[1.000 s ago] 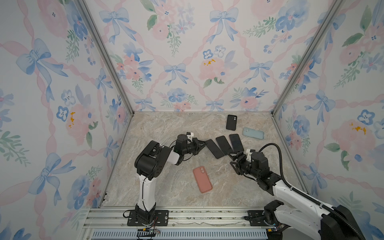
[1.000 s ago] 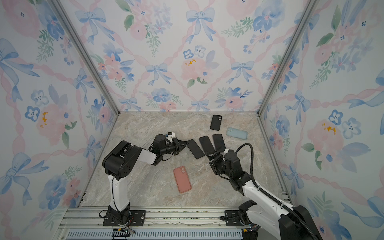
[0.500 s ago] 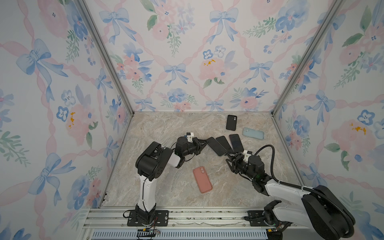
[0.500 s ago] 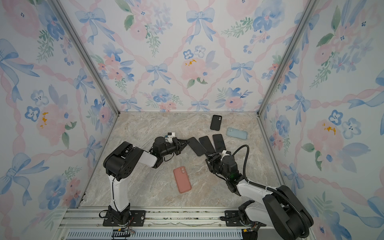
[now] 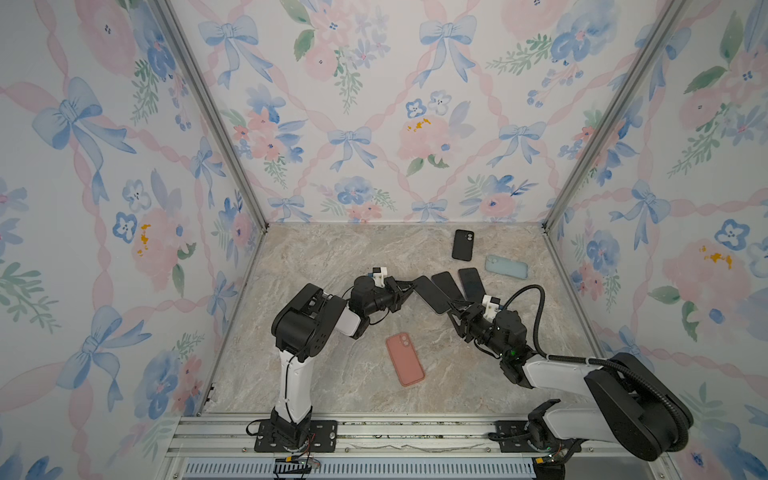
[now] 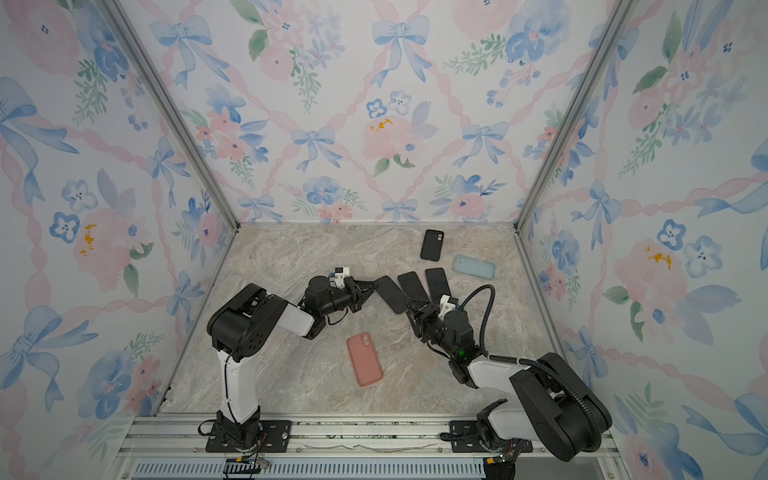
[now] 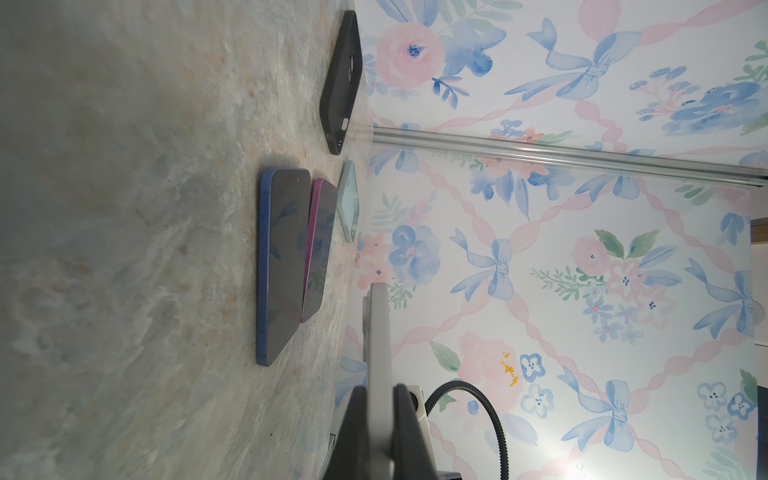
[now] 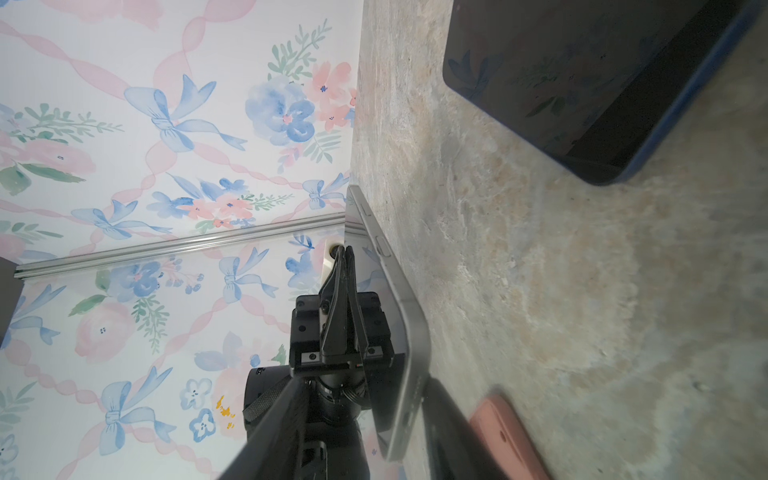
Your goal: Put the phone into the phone case
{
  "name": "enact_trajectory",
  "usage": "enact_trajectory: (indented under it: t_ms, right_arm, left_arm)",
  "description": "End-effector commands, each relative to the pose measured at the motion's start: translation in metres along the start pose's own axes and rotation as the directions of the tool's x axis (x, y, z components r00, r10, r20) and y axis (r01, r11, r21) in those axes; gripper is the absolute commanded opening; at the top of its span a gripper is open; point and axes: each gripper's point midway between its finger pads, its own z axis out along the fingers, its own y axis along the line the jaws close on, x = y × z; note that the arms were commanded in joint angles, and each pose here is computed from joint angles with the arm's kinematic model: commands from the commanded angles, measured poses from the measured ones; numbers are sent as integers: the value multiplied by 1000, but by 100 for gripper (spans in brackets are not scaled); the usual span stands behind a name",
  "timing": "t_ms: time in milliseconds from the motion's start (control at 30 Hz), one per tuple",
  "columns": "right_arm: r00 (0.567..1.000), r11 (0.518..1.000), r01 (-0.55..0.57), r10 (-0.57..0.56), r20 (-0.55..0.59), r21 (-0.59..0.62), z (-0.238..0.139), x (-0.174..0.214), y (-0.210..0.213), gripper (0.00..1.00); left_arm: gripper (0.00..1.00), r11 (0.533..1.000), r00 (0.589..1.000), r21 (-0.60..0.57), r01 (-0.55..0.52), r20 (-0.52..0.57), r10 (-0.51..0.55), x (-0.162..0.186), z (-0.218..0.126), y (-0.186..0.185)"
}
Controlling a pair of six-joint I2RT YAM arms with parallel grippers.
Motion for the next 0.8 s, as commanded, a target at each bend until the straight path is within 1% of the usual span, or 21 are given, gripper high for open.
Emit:
enact_trajectory:
  t_ms: [0,133,200,267,467,767]
  right_arm:
    - [999,999,42,-42,-11,-35,2,4,13,46]
    - [999,999,43,-43,-16,-20,5,5,7,45]
    - [999,998,44,-44,-24,-36,7,6,9,43]
    - [998,997,47,-49,-35,-58,9,8,12,38]
    - [998,997,41,-44,-43,-70,13,9,11,25]
    - [998,995,35,-40,-50,-90,17,10,13,13]
  left_arm:
    - [0,994,999,104,-42,-3,42,5,-3,-39]
    - [0,993,999,110,-39,-8,40,7,-2,-41]
    - [0,993,999,112,-41,-10,42,7,-2,-42]
    - [0,993,999,113,-44,-9,46,8,-2,-43]
    - [0,992,999,116,-49,-8,50,8,-3,-44]
    - [0,992,998,113,-62,-2,63,9,-6,-44]
